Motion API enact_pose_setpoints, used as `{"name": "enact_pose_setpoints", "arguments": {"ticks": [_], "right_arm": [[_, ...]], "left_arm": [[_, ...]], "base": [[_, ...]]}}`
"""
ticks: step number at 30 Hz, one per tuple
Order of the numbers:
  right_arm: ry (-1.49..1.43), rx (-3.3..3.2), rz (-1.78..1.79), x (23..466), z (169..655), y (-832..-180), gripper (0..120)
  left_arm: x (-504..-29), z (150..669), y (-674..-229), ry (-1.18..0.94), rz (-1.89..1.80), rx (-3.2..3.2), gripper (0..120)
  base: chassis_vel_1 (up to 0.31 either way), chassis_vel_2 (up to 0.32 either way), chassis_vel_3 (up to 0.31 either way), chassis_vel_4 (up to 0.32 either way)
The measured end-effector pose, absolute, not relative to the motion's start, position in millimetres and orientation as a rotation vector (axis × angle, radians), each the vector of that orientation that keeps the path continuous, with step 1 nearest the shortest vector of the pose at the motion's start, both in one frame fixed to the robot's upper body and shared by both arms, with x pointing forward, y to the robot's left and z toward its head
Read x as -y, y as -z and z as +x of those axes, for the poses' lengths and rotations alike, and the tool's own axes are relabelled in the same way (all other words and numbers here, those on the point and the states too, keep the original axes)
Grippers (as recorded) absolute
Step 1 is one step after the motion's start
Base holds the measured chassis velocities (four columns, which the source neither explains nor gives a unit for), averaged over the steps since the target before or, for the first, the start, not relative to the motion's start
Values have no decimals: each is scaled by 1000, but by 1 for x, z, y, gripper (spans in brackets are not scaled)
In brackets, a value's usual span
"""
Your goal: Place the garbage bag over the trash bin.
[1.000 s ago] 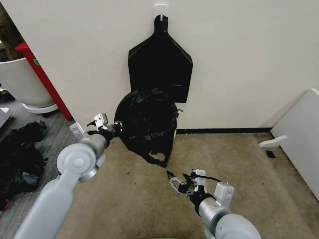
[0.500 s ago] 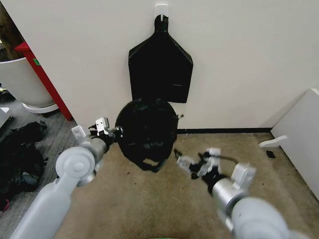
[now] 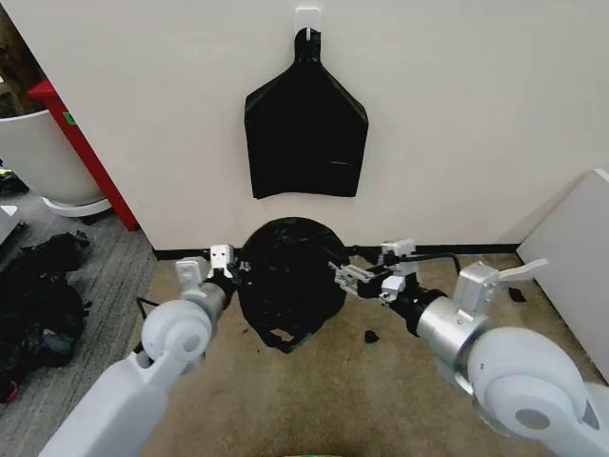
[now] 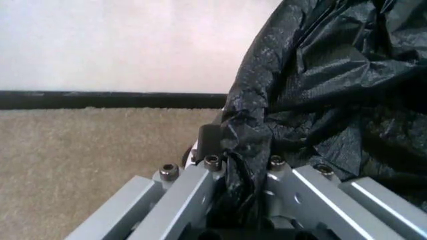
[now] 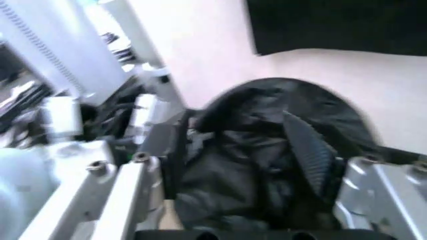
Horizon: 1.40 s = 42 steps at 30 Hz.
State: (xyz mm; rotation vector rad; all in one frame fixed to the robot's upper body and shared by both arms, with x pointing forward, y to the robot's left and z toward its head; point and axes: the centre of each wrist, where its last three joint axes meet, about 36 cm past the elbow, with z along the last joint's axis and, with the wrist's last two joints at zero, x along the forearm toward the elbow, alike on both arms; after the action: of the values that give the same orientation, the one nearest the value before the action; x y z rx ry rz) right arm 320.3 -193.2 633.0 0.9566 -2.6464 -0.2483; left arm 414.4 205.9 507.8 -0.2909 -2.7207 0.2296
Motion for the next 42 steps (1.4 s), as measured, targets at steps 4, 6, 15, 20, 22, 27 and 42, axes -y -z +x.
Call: {"name": "enact_pose_setpoints", "arguments": {"ticks": [4, 6, 15, 20, 22, 27, 42], "right_arm": [[222, 2558, 921, 182, 332, -640, 36], [220, 2502, 868, 172, 339, -641, 28], [202, 2386, 585, 120, 374, -634, 0], [192, 2409, 447, 95, 399, -618, 0], [186, 2413, 405, 87, 407, -612, 0], [156, 2411, 329, 70, 416, -600, 0], [79, 2416, 177, 32, 445, -566, 0]], "left_arm": [[-199, 414, -506, -212, -316, 2734, 2], [-195, 413, -505, -202, -333, 2740, 2], [-189, 410, -508, -176, -392, 2779, 2], [-187, 406, -514, -182, -420, 2792, 2], [-186, 405, -515, -182, -428, 2795, 2], [-186, 402, -517, -177, -442, 2802, 2], [-194, 385, -529, -198, -475, 2834, 2]], "base": [[0, 0, 0, 0], [0, 0, 0, 0], [0, 0, 0, 0], [0, 0, 0, 0], [0, 0, 0, 0], [0, 0, 0, 0], [0, 0, 0, 0]]}}
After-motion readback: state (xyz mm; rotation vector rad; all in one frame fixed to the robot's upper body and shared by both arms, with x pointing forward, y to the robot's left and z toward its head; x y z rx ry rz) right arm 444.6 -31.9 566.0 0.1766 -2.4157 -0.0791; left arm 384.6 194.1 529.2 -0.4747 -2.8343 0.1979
